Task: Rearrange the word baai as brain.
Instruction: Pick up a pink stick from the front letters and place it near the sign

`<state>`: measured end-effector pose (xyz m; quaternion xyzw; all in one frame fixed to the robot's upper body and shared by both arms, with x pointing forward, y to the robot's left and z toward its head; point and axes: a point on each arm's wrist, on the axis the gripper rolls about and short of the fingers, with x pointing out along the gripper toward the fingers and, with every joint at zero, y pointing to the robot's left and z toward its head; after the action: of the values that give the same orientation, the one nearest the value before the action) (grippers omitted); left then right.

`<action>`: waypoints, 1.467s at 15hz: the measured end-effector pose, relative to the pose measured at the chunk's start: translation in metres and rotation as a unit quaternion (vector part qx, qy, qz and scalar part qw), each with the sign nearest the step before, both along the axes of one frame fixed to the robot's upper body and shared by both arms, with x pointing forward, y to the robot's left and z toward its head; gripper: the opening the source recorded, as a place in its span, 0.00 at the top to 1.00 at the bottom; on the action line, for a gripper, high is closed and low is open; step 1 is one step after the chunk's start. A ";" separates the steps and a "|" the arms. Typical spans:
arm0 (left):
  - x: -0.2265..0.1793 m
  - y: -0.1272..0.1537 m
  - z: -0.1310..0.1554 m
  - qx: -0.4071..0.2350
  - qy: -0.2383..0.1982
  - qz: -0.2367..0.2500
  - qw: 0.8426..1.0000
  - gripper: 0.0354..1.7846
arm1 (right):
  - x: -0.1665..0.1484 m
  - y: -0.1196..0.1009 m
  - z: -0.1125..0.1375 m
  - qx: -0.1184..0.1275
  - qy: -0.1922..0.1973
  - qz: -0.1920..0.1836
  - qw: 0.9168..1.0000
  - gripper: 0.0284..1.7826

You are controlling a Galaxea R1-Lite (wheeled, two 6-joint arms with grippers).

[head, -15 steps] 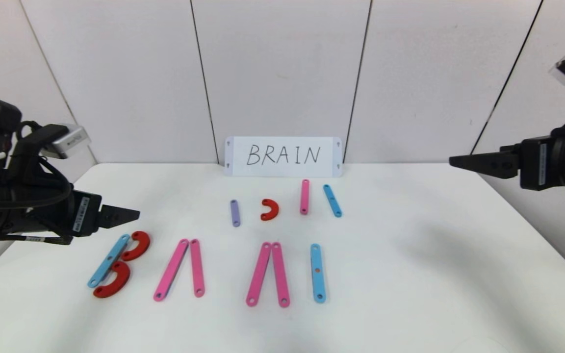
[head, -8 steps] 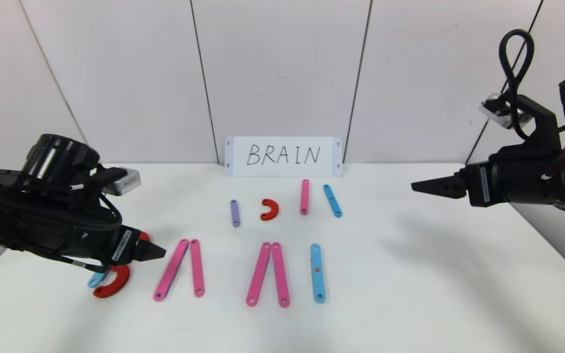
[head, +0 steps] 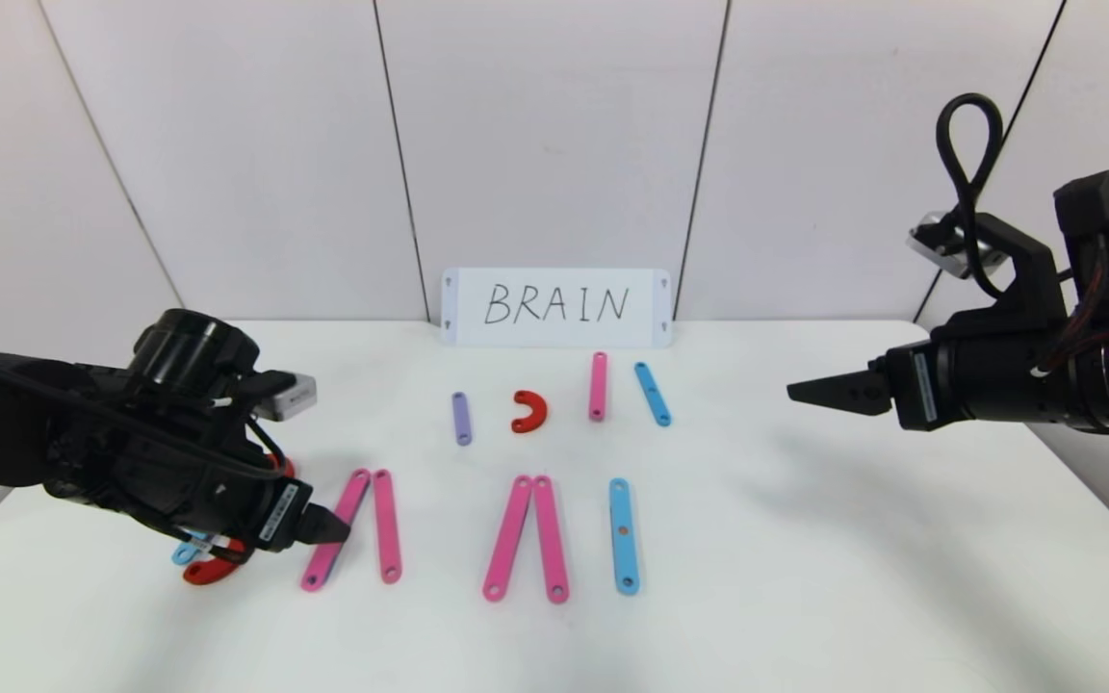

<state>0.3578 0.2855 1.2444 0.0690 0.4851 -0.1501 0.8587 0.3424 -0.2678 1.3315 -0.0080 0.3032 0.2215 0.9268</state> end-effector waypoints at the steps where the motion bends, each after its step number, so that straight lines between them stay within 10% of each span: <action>1: 0.002 -0.001 -0.003 0.001 0.005 0.000 1.000 0.03 | 0.000 0.000 -0.001 -0.001 0.002 0.000 1.000 0.03; 12: 0.021 -0.011 -0.029 0.026 0.014 0.031 0.999 0.06 | -0.002 -0.002 -0.005 -0.002 0.009 -0.002 1.000 0.03; 22: 0.023 -0.013 -0.031 0.021 0.015 0.035 0.999 0.84 | -0.001 0.000 -0.008 -0.001 -0.001 0.001 1.000 0.03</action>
<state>0.3810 0.2728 1.2138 0.0678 0.5034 -0.1108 0.8542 0.3412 -0.2681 1.3230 -0.0090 0.3026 0.2221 0.9268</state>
